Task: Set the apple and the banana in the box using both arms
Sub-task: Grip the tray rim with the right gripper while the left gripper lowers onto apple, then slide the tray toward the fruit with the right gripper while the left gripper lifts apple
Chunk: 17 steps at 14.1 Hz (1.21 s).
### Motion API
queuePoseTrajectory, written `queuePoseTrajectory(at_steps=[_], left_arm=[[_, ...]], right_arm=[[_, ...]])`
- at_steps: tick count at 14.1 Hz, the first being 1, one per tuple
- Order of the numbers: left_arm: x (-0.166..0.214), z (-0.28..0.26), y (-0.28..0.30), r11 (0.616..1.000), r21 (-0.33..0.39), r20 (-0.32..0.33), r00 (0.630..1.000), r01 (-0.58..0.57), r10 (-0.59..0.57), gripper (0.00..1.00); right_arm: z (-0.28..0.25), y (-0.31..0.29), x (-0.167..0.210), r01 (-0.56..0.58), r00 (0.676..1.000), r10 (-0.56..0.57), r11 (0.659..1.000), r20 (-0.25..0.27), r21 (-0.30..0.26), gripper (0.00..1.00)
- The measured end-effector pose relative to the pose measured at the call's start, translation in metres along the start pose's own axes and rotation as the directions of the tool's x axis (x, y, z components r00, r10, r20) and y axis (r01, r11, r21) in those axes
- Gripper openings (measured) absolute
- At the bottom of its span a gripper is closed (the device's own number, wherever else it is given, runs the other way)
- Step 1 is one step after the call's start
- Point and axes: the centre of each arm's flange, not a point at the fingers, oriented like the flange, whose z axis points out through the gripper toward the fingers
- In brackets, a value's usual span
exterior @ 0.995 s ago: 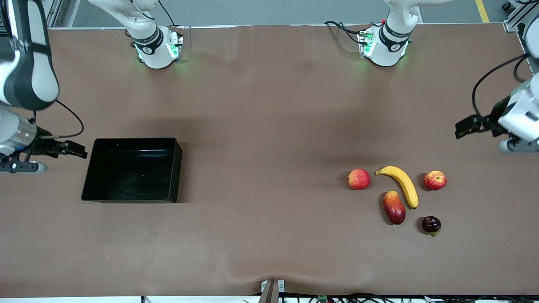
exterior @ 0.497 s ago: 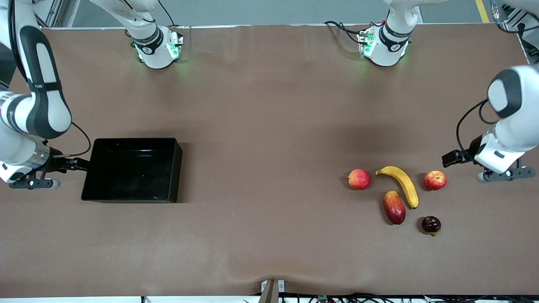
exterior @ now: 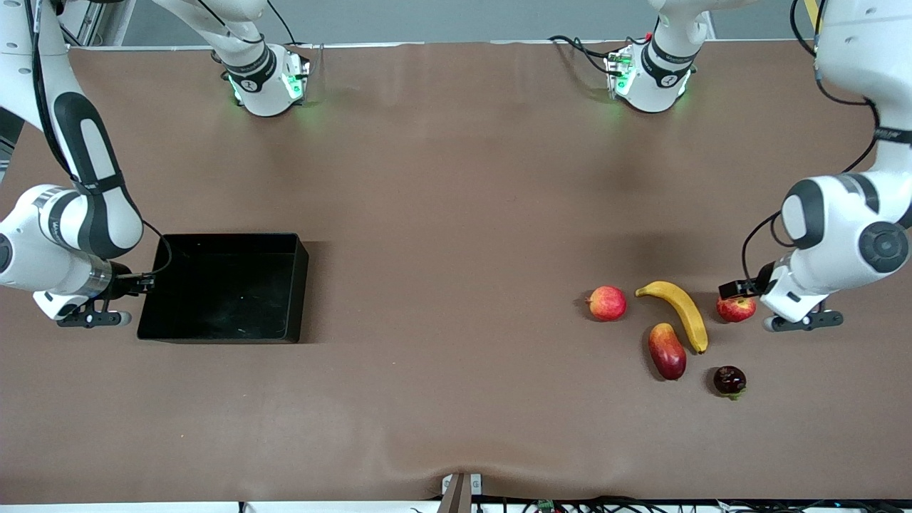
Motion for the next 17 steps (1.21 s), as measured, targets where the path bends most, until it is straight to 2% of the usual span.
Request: queuePoseTrajectory(at_steps=[2, 3, 7, 17], left_arm=[[0.002, 0.019, 0.0, 1.0, 0.001, -0.005, 1.0, -0.002, 0.002, 1.0], [0.003, 0.024, -0.002, 1.0, 0.008, -0.004, 1.0, -0.006, 0.006, 1.0], [0.002, 0.028, -0.024, 0.999, 0.034, 0.001, 1.0, 0.004, -0.004, 1.0], [0.002, 0.037, -0.035, 0.999, 0.041, 0.008, 1.0, 0.011, -0.012, 1.0]], right_arm=[[0.002, 0.0, 0.0, 0.0, 1.0, 0.0, 1.0, 0.003, 0.001, 0.57], [0.002, 0.0, 0.0, 0.001, 1.0, -0.001, 1.0, 0.003, 0.001, 0.44], [0.0, -0.001, 0.002, 0.013, 1.0, -0.013, 1.0, -0.001, 0.001, 0.04], [-0.008, -0.011, 0.008, 0.055, 0.998, -0.055, 0.998, 0.001, 0.005, 0.04]])
